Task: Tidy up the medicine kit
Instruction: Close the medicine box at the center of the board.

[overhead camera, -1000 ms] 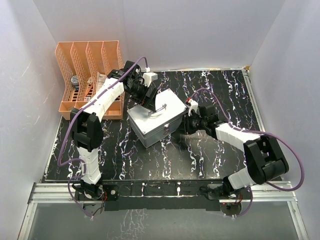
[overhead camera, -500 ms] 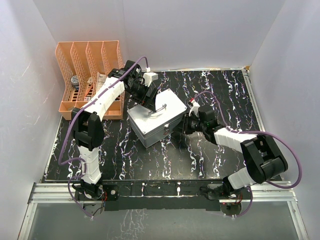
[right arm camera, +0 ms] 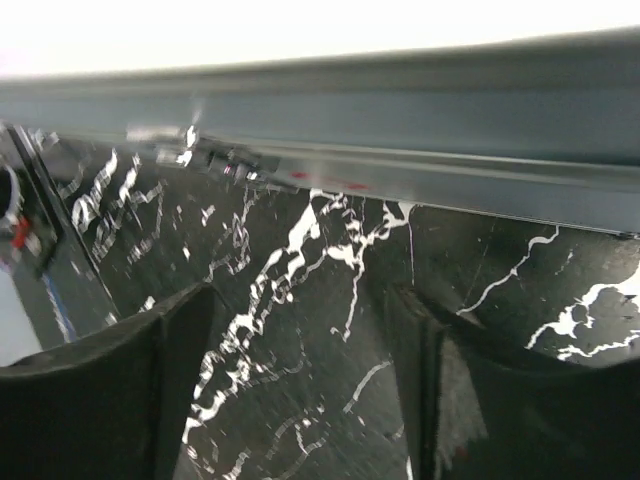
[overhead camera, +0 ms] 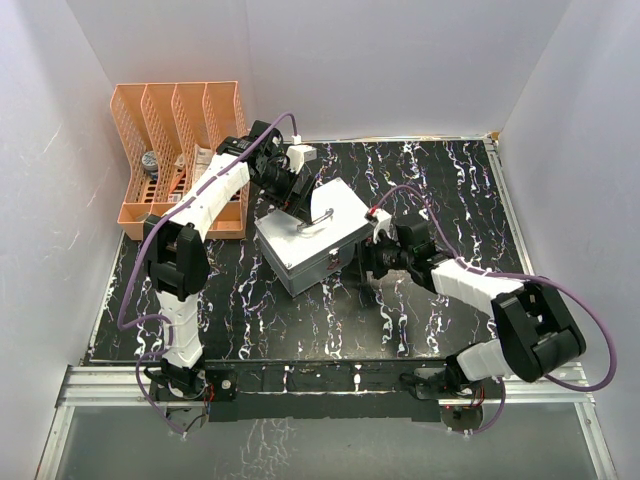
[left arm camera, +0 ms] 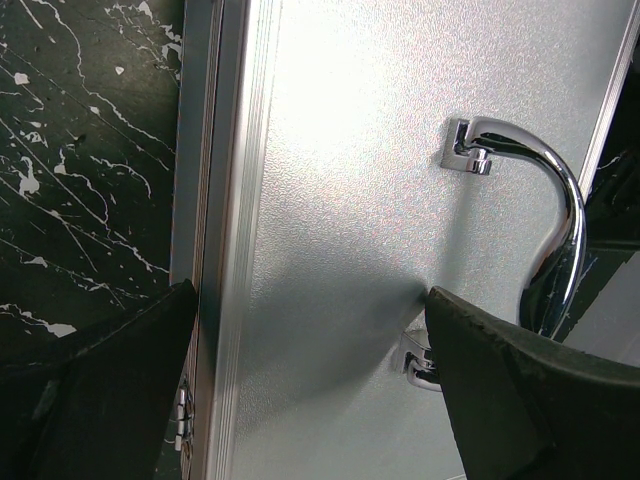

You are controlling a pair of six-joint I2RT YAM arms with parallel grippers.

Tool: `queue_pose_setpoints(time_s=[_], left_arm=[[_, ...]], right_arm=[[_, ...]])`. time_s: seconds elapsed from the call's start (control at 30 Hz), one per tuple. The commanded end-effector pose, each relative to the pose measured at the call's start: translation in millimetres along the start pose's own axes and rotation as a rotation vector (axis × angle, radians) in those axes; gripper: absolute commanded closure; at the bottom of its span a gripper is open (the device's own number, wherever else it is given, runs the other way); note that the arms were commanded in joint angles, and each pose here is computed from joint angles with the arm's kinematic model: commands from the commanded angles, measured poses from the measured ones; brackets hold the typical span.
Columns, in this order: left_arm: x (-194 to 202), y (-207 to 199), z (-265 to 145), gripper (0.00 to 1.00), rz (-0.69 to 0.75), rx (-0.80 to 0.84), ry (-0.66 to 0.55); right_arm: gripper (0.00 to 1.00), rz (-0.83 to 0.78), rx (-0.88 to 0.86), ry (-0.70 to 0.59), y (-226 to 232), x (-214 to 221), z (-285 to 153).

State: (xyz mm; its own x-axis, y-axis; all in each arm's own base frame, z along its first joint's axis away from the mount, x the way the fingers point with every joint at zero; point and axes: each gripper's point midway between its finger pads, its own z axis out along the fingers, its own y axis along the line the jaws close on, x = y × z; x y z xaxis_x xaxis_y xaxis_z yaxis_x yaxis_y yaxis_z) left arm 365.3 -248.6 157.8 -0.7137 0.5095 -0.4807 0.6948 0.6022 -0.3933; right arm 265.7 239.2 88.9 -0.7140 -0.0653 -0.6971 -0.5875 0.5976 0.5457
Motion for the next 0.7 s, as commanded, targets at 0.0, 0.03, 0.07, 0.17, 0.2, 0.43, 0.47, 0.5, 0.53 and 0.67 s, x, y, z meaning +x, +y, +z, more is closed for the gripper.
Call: queue_pose_setpoints(time_s=[0.0,0.03,0.07,0.17,0.2,0.43,0.47,0.5,0.53,0.67], left_arm=[[23.1,-7.4,8.4,0.06,-0.023,0.033,0.098],[23.1,-7.3,9.1,0.06,-0.024,0.035,0.099],[23.0,-7.3,9.6,0.06,-0.024,0.036,0.099],[22.5,-6.6,10.0,0.06,-0.024,0.036,0.098],[22.6,-7.0,10.1,0.06,-0.025,0.038,0.099],[22.1,-8.1,10.6,0.05,-0.024,0.046,0.097],[22.3,-8.1,10.7,0.05,-0.024,0.047,0.098],[22.0,-8.1,10.5,0.05,-0.023,0.046,0.096],[21.7,-8.1,10.8,0.05,-0.023,0.048,0.096],[21.0,-8.5,11.0,0.05,-0.022,0.051,0.095]], right_arm=[[0.25,-0.247,-0.061,0.052,12.0,-4.5,-12.5],[0.22,-0.278,-0.068,0.062,12.4,-4.5,-13.5],[0.19,-0.308,-0.077,0.071,13.3,-4.8,-14.4],[0.02,-0.424,-0.114,0.091,15.4,-5.9,-16.7],[0.02,-0.464,-0.13,0.089,16.8,-7.2,-16.6],[0.02,-0.589,-0.218,0.051,22.6,-20.0,-5.6],[0.02,-0.597,-0.224,0.036,23.5,-23.3,-3.7],[0.02,-0.6,-0.232,0.022,24.3,-26.0,-1.7],[0.02,-0.605,-0.238,0.01,24.8,-28.5,0.3],[0.03,-0.618,-0.274,-0.027,27.8,-34.7,7.3]])
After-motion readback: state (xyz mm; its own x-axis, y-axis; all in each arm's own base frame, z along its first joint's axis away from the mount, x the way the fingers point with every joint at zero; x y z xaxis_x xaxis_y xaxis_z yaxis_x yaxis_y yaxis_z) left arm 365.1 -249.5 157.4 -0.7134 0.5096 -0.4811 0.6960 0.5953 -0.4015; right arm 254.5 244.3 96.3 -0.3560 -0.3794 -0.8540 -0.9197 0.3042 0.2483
